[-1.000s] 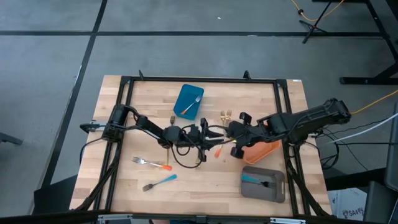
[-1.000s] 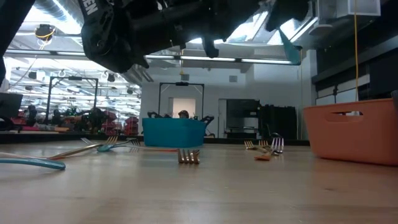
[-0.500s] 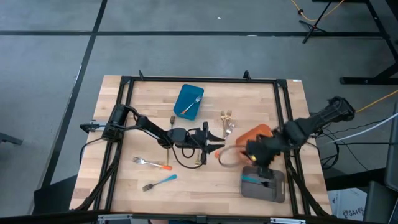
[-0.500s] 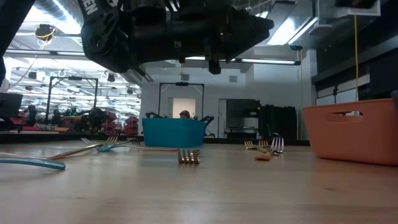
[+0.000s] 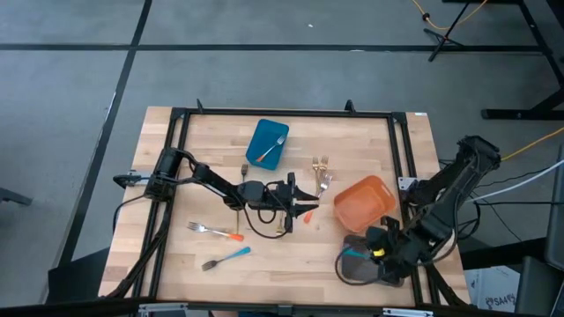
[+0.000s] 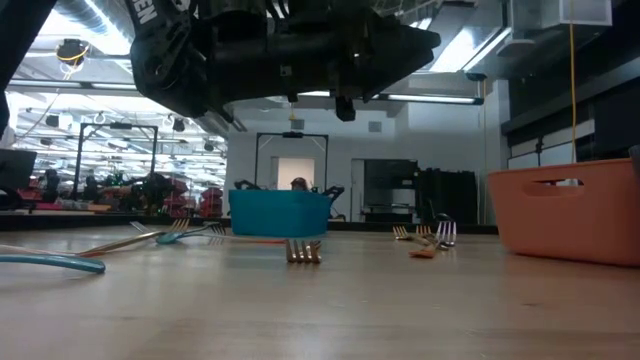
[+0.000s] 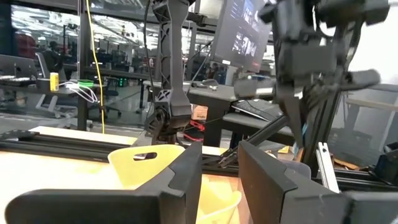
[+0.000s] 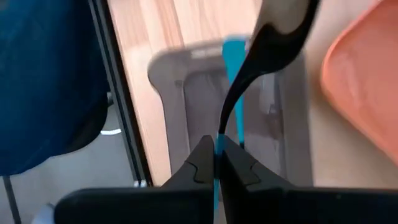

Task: Sort silverware by color (type)
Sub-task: Put the right blue fork into the black bin, then put the bottom orange fork into the blue bin

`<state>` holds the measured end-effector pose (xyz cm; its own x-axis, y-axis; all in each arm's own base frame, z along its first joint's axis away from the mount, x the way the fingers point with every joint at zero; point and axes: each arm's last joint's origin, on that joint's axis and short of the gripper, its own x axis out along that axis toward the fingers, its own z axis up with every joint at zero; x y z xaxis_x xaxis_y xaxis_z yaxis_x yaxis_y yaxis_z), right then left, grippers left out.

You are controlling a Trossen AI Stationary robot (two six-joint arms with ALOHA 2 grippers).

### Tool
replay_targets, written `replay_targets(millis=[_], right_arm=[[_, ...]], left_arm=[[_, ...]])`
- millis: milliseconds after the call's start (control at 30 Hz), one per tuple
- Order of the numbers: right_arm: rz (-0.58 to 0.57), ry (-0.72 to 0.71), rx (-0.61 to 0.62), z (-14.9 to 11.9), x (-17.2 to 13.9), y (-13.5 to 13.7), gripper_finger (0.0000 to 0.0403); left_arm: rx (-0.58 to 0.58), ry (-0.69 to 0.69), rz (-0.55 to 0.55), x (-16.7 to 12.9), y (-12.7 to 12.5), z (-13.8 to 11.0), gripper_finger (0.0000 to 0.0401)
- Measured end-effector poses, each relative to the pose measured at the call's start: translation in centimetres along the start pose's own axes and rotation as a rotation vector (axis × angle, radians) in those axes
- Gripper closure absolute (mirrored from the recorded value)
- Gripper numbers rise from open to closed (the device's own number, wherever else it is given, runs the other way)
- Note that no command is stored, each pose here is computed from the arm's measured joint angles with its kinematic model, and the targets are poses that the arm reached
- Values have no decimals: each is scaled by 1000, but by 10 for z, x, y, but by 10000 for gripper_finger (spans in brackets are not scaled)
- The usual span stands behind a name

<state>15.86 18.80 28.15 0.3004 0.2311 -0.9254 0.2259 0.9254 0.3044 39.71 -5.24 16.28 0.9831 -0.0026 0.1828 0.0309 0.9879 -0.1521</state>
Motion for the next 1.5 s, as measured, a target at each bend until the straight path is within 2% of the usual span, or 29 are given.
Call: replay_targets(millis=[167,467,1000,1100,1333,1500], right_arm=[[-32,62,29,-16,24,-10,402],[-41,111,58,-27,53,-25,402],[-53,115,52,-28,55,-28,401],[-53,116,52,-28,55,-28,386],[-50,125,52,-28,55,-28,322],[-49,125,49,-28,55,-28,308]], left_arm=[[0,0,0,0,0,0,303],[0,0,0,0,0,0,303],[1,0,0,0,0,0,303],[1,0,0,0,0,0,303],[1,0,0,0,0,0,303],[1,0,0,0,0,0,303]])
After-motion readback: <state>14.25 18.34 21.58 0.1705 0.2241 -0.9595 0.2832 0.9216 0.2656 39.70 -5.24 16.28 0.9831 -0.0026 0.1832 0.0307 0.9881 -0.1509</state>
